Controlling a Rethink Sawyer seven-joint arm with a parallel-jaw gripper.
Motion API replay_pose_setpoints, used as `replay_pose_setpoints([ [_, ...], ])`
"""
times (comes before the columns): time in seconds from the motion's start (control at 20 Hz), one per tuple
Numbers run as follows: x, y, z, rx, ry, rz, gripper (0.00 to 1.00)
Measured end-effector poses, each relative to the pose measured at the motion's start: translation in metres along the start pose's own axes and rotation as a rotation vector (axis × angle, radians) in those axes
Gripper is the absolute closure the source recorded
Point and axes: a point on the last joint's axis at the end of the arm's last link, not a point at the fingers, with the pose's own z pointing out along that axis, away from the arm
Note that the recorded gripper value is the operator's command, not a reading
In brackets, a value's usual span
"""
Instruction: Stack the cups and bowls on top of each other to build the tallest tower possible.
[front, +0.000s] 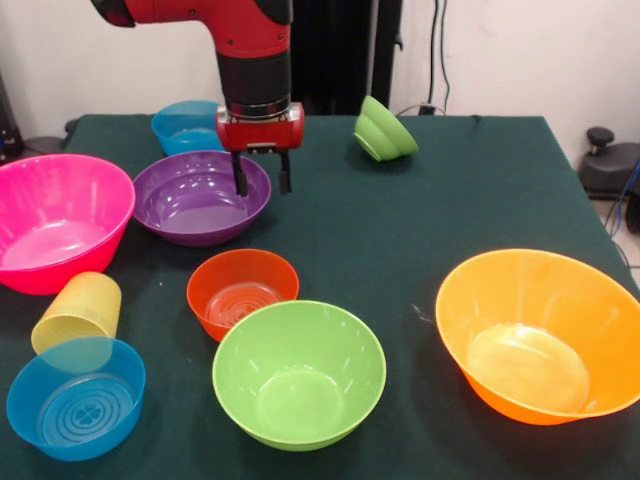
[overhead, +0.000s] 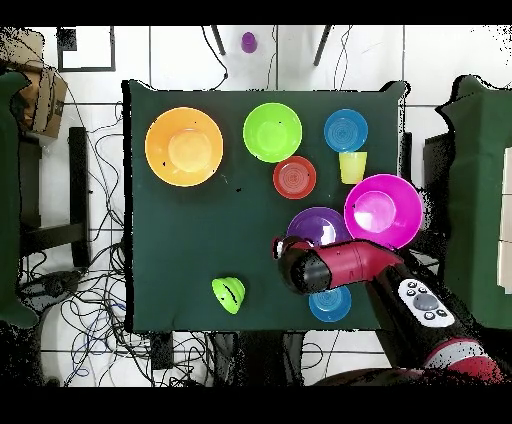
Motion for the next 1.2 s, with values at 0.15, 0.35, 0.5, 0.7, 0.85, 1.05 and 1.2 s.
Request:
replay_pose_setpoints([
  [0.15, 0.004, -0.005, 0.000, 0.009, 0.007, 0.007, 0.00],
  [0.35, 0.008, -0.010, 0.000, 0.017, 0.014, 0.013, 0.00],
  [0.5, 0.009, -0.011, 0.000, 0.021, 0.016, 0.015, 0.00],
  [0.7, 0.010, -0.013, 0.000, 0.023, 0.017, 0.017, 0.00],
  [0.85, 0.010, -0.013, 0.000, 0.024, 0.019, 0.017, 0.00],
  [1.05, 0.012, -0.012, 0.001, 0.028, 0.022, 0.012, 0.00],
  [1.2, 0.012, -0.010, 0.001, 0.030, 0.024, 0.007, 0.00],
])
